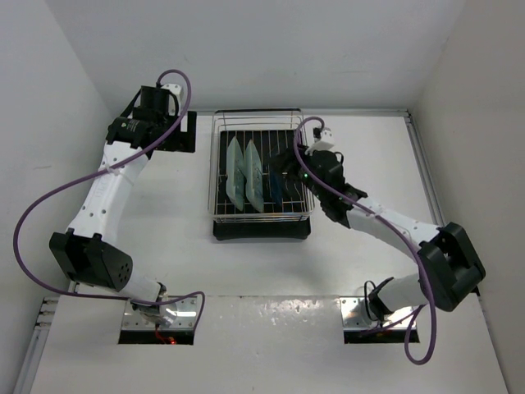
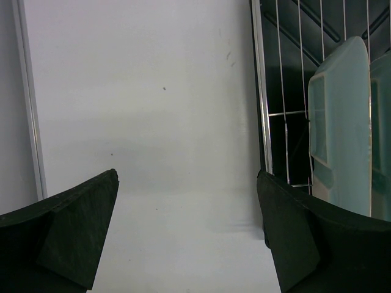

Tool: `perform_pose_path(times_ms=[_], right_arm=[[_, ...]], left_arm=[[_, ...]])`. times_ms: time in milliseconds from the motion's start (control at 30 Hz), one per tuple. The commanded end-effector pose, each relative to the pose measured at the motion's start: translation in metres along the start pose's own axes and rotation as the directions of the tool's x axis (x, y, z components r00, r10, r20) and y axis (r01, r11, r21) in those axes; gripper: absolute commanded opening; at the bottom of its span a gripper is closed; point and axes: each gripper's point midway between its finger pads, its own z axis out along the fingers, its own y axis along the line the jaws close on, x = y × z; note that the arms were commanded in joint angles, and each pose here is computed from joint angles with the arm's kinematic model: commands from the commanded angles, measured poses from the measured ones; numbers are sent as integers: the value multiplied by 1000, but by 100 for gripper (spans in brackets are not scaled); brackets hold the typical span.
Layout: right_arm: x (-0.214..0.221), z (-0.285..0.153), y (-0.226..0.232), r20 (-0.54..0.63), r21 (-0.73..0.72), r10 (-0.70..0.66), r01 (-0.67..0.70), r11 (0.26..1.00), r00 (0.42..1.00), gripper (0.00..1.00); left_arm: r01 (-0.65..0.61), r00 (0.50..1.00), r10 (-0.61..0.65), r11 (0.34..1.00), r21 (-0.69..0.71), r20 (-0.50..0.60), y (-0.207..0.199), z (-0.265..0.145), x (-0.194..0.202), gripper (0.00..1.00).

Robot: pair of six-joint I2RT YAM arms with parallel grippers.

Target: Load the plates into the dish rack

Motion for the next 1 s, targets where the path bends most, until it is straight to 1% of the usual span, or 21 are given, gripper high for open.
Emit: perform_pose_path(times_ms=[0, 33, 67, 100, 133, 167, 200, 233, 267, 300, 333, 367, 400, 467, 567, 667, 767, 833, 867, 900, 967], right_arm=[[-38, -9, 44, 16, -87, -127, 128, 988, 992, 67], [-58, -12, 59, 9, -85, -185, 185, 979, 983, 80], [-49, -17, 47, -74, -31, -227, 225, 974, 971, 100], [-56, -21, 43, -91, -12, -302, 303, 953, 949, 100], [-78, -31, 44, -126, 30, -312, 318, 948, 942, 100], [-72, -41, 18, -228, 101, -309, 338, 936, 923, 100], [-78, -48, 9, -253, 136, -306, 347, 928, 918, 100], [-94, -64, -21, -299, 235, -261, 336, 912, 918, 100], [-90, -80, -37, -357, 283, -230, 339, 897, 905, 100], [-95, -95, -47, -359, 317, -212, 333, 888, 909, 100], [-93, -126, -86, -413, 426, -125, 312, 849, 902, 100], [-82, -137, -108, -445, 484, -60, 296, 824, 893, 100], [-83, -151, -119, -440, 525, -23, 278, 804, 898, 100], [-68, -194, -170, -434, 693, 160, 215, 688, 887, 100], [-64, -237, -210, -328, 841, 286, 140, 522, 901, 100], [-55, -265, -235, -226, 920, 352, 81, 383, 908, 100], [-46, -282, -246, -211, 950, 381, 98, 296, 900, 100], [-42, -290, -246, -245, 953, 408, 141, 269, 879, 100], [-42, -293, -247, -271, 948, 408, 169, 269, 872, 100], [-40, -297, -246, -288, 947, 424, 191, 256, 859, 100], [-37, -298, -248, -315, 941, 435, 219, 258, 843, 100]], left_arm=[[7, 999, -6, 1000, -12, 47, 8, -10, -9, 100], [7, 999, -6, 1000, -12, 47, 8, -10, -9, 100], [-5, 999, 6, 1000, -13, 47, 8, -10, -9, 100], [-14, 999, 15, 1000, -13, 47, 8, -10, -9, 100], [-14, 999, 15, 1000, -22, 47, 10, -10, -9, 100], [-22, 999, 23, 999, -30, 46, 14, -10, -9, 100], [-37, 998, 38, 999, -30, 45, 15, -10, -9, 100], [-36, 998, 37, 999, -21, 55, 13, -12, -12, 100], [-51, 997, 52, 998, -22, 54, 14, -12, -12, 100], [-67, 996, 68, 998, -9, 55, 12, -12, -12, 100], [-62, 997, 62, 998, -1, 54, 13, -11, -12, 100], [-76, 996, 76, 997, -1, 54, 14, -11, -12, 100], [-70, 996, 69, 998, 3, 63, 15, -15, -13, 100], [-82, 995, 81, 997, 13, 53, 14, -12, -10, 100], [-71, 997, 71, 998, -2, 26, 22, -7, -1, 100], [-63, 998, 64, 997, -32, 12, 30, -6, 8, 100], [-58, 998, 58, 995, -81, -2, 41, -3, 21, 100], [-49, 999, 49, 995, -91, 1, 46, -4, 26, 100], [-27, 1000, 29, 994, -102, 11, 51, -7, 28, 100], [-20, 1000, 19, 993, -113, -13, 56, -4, 38, 100], [1, 1000, 1, 993, -120, 12, 63, -8, 40, 100]])
